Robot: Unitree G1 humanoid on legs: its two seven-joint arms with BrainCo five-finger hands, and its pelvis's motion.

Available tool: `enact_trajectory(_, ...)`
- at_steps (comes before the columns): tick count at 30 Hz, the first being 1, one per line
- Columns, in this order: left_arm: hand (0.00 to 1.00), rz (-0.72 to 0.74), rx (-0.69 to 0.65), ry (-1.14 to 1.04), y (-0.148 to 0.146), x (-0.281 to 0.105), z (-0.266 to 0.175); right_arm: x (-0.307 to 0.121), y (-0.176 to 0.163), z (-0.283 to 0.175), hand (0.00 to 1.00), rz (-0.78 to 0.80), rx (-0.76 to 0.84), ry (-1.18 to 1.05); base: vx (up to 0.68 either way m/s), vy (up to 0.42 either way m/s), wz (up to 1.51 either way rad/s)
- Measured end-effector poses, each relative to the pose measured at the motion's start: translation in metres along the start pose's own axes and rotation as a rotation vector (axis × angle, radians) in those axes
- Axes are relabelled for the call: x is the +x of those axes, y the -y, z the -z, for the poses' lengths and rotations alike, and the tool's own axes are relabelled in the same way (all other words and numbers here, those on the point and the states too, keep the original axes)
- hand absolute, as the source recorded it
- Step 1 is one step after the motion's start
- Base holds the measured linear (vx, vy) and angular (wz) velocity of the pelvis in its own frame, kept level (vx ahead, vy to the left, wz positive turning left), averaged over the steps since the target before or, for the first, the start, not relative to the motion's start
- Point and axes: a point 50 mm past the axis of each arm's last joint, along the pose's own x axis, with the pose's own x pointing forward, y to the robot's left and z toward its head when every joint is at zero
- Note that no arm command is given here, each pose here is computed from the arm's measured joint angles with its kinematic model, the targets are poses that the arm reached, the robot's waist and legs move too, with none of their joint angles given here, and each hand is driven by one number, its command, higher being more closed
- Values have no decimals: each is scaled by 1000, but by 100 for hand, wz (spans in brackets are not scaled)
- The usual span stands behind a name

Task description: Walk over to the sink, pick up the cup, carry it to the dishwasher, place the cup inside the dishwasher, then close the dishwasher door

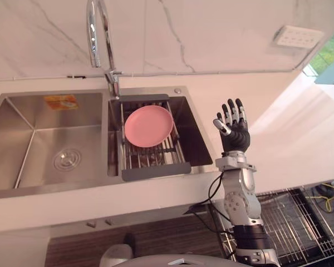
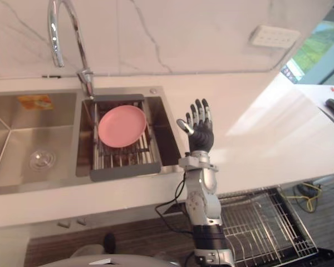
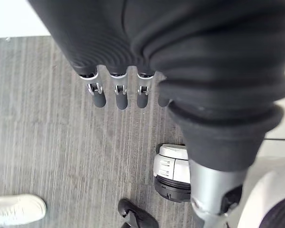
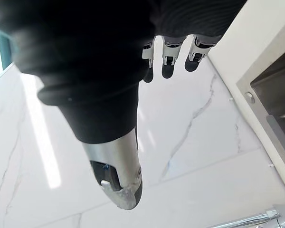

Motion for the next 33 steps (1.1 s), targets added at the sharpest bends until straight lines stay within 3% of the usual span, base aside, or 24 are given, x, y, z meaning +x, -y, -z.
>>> enact_trajectory(4, 0, -26, -92, 45, 1, -1, 4, 1, 1, 10, 0, -26, 91, -83, 73, -41, 16)
enact_trajectory(9, 0, -36, -73, 44, 5, 0, 5, 2, -3, 11, 0, -86, 4, -98, 19, -22, 1)
enact_trajectory(15, 0, -19, -149, 46, 5, -2, 7, 33, -19, -18, 0, -257, -451, -24, -114, -9, 3)
enact_trajectory(22, 0, -21, -241, 60, -8, -2, -16, 62, -47, -42, 0, -406, -873, 57, -126, 12, 5)
enact_trajectory(26, 0, -7, -248, 58, -12, -3, -18, 63, -46, -41, 0, -429, -1016, 42, 1, 42, -4)
enact_trajectory(33, 0, 24, -204, 77, -10, -3, -29, 70, -69, -31, 0, -708, -1372, 35, 8, 9, -2)
